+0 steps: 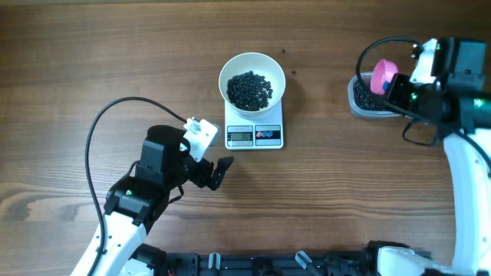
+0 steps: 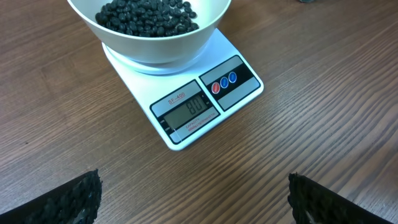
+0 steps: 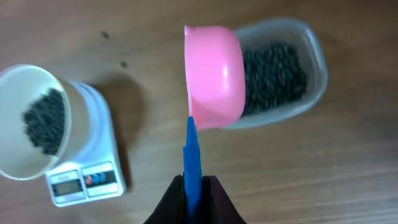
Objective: Scoop item into bowl and weigh 150g on scale
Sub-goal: 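Bring the empty scoop back to the bean tub with the right gripper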
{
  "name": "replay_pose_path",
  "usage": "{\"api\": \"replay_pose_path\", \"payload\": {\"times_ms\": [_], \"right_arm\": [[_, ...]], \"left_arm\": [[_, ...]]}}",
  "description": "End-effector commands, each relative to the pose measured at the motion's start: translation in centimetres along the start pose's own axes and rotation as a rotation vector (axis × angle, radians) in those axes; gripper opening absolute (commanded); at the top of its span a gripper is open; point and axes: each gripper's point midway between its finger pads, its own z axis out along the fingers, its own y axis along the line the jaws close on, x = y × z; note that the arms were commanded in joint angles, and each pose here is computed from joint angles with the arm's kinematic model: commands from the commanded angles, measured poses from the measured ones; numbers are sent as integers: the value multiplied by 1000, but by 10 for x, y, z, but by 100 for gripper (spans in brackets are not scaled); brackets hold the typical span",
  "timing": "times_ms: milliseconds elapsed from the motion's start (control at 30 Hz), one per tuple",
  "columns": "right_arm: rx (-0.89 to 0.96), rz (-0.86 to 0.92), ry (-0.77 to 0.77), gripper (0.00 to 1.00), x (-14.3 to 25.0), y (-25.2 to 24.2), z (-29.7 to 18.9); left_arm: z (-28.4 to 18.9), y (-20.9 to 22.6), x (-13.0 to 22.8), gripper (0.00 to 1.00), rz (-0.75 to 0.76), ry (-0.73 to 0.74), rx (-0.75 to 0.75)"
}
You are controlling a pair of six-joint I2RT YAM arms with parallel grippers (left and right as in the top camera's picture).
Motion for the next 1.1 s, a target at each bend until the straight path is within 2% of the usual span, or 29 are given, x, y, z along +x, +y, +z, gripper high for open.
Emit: {"api": "replay_pose_path", "payload": {"times_ms": [0, 200, 300, 500, 600, 700, 867, 1067], "right_arm": [[68, -72, 66, 4, -2, -14, 30], [147, -177, 186, 5, 4, -34, 87], [94, -198, 203, 4, 4, -26, 102], [-149, -145, 287, 4, 20, 12, 126], [-252, -114, 325, 4, 28, 27, 122], [-298, -53, 340, 4, 28, 22, 115], [-277, 64, 277, 4, 9, -16, 92], [-249, 169, 299, 4, 15, -56, 94]], "left_arm": [[1, 0, 3, 100, 5, 4, 10], [1, 0, 3, 100, 5, 4, 10], [1, 0, 3, 100, 5, 4, 10], [1, 0, 3, 100, 5, 4, 10], [1, 0, 3, 100, 5, 4, 10], [1, 0, 3, 100, 5, 4, 10], [1, 0, 3, 100, 5, 4, 10], [1, 0, 3, 100, 5, 4, 10]]}}
